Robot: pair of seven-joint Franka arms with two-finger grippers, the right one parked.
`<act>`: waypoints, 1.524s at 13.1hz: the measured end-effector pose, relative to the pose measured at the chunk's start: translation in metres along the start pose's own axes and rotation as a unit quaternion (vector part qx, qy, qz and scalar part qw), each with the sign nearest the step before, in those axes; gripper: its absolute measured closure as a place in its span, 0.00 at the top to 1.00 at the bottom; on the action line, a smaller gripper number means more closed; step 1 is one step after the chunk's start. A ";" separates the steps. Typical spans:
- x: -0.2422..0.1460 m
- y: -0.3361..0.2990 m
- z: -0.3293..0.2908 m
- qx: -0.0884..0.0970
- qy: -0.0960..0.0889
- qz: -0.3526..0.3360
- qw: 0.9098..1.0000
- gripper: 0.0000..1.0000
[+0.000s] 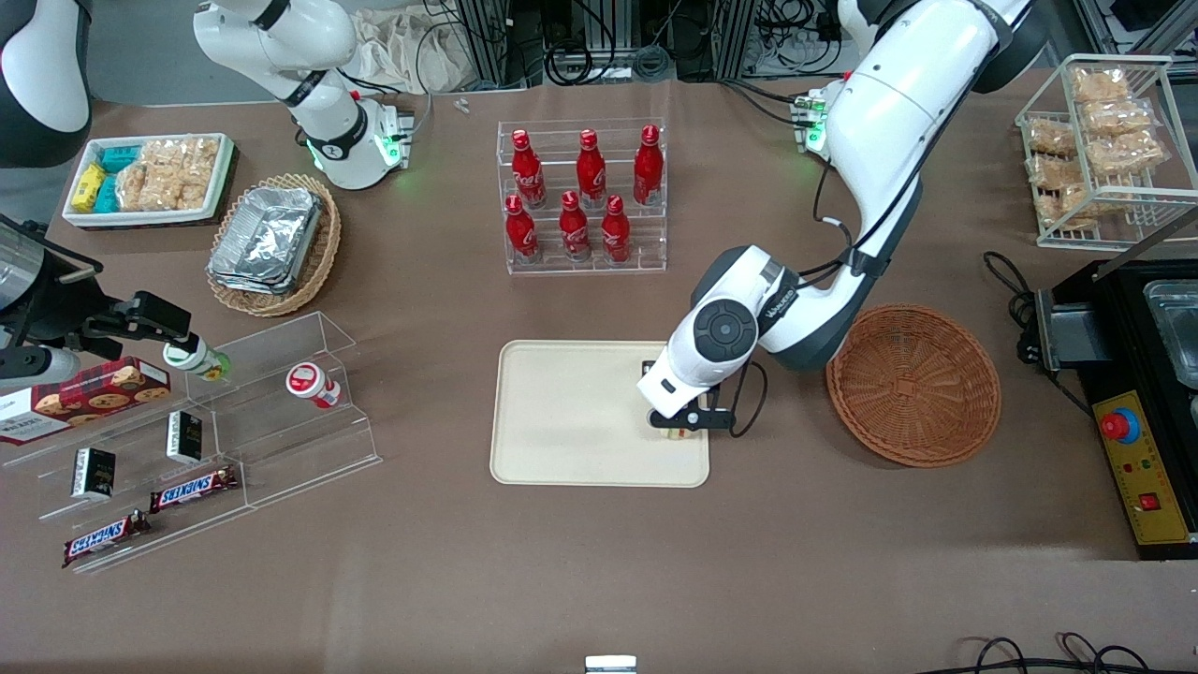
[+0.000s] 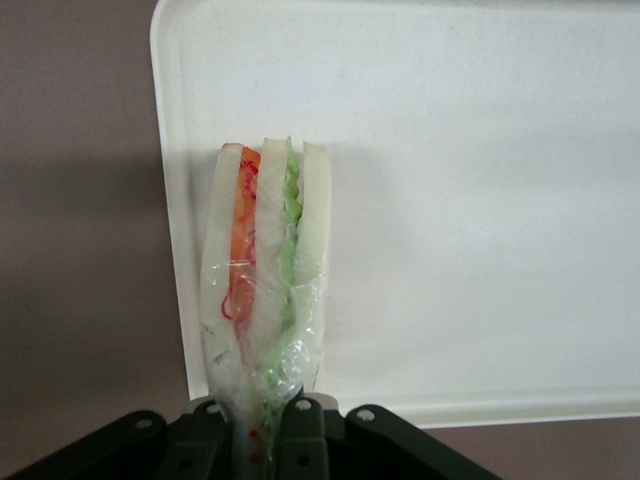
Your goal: Place sandwich from basket to tray
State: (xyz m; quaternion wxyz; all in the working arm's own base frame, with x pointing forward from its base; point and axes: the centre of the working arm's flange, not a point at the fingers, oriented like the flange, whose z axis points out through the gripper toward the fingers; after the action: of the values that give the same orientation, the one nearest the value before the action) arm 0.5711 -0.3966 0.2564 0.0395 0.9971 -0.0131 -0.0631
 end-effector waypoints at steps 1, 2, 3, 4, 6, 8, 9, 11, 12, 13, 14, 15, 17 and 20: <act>0.001 -0.001 0.004 0.002 0.002 0.000 1.000 0.15; 0.001 -0.001 0.007 0.003 0.001 -0.001 1.000 0.15; 0.002 -0.002 0.010 0.003 0.001 -0.002 1.000 0.15; 0.003 -0.002 0.013 0.002 0.001 -0.002 1.000 0.22; 0.004 -0.002 0.016 0.001 0.002 -0.008 1.000 0.44; 0.005 -0.002 0.015 0.007 0.009 -0.006 1.000 0.63; 0.006 -0.003 0.014 0.010 0.014 -0.005 1.000 0.74; 0.012 -0.003 0.000 0.005 0.027 -0.007 1.000 0.96; 0.018 -0.006 -0.018 0.001 0.041 -0.013 0.999 1.00; 0.026 -0.017 -0.045 -0.001 0.057 -0.023 0.998 1.00; 0.033 -0.036 -0.077 0.002 0.069 -0.039 0.997 1.00; 0.040 -0.062 -0.108 0.006 0.079 -0.059 0.995 1.00; 0.050 -0.116 -0.157 0.014 0.094 -0.098 0.991 1.00; 0.037 -0.166 -0.212 0.045 0.079 -0.137 0.986 1.00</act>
State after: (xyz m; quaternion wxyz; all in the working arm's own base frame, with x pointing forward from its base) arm 0.6384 -0.2161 0.4480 -0.0134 0.9922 0.1235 0.0113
